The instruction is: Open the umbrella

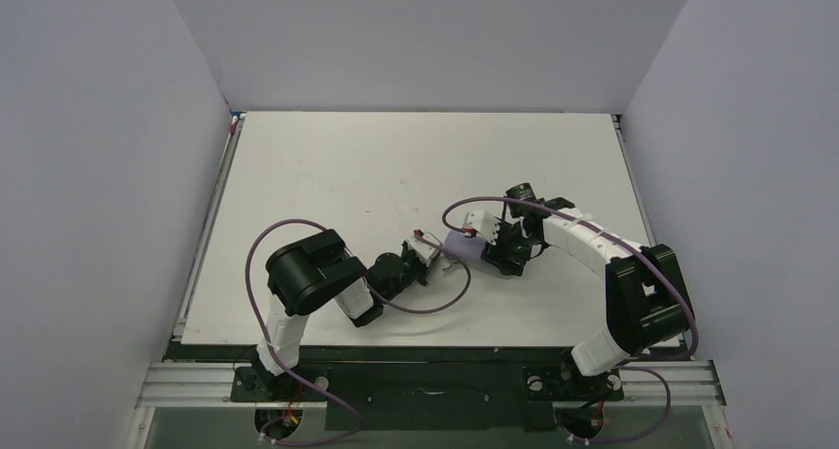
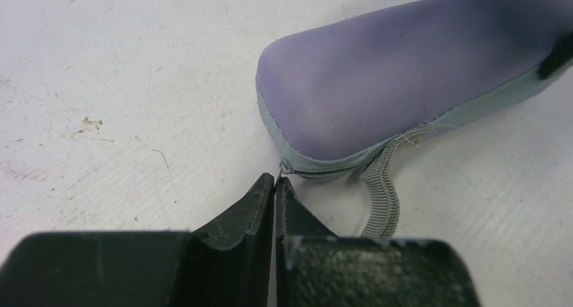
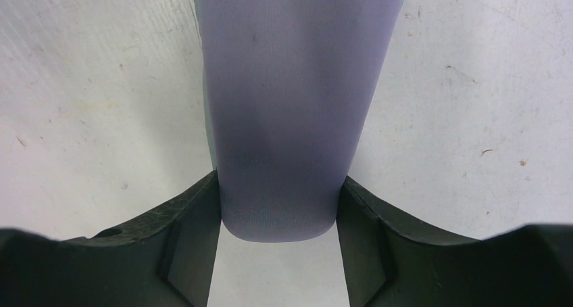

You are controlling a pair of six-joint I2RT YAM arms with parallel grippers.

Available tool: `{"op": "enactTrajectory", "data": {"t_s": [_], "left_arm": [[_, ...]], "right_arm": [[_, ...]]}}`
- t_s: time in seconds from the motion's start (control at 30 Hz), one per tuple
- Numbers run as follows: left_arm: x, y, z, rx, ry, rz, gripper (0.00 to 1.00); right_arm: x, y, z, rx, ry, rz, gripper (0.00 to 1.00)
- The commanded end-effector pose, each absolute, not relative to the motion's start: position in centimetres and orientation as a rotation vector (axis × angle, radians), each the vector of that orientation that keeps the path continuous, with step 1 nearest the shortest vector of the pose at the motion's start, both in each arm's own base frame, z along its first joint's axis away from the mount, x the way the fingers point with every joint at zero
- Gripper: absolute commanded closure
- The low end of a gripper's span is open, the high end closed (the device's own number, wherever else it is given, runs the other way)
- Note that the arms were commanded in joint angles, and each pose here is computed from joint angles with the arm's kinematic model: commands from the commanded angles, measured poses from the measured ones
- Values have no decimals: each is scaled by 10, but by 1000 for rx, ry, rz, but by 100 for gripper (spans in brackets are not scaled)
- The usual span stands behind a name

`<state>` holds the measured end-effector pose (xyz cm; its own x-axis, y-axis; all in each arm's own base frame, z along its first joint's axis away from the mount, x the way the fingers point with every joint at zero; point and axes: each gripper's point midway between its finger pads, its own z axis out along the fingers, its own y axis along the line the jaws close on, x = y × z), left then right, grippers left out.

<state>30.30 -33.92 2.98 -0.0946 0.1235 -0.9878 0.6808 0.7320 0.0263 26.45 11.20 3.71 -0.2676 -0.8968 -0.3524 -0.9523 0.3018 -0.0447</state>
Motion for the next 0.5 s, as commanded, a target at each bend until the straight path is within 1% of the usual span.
{"op": "enactTrajectory", "data": {"t_s": [0.0, 0.17, 0.27, 0.47], "left_arm": [[314, -325, 51, 674, 1523, -489, 100], [289, -335, 55, 812, 1412, -557, 100], [275, -337, 51, 895, 1358, -558, 100], [275, -333, 40, 916, 1374, -524, 100]], "right_arm": [[208, 77, 26, -1965, 2364, 310, 100], [223, 82, 30, -2128, 2208, 289, 100], [227, 79, 28, -2299, 2081, 279, 100], [225, 70, 27, -2583, 1874, 293, 100]]}}
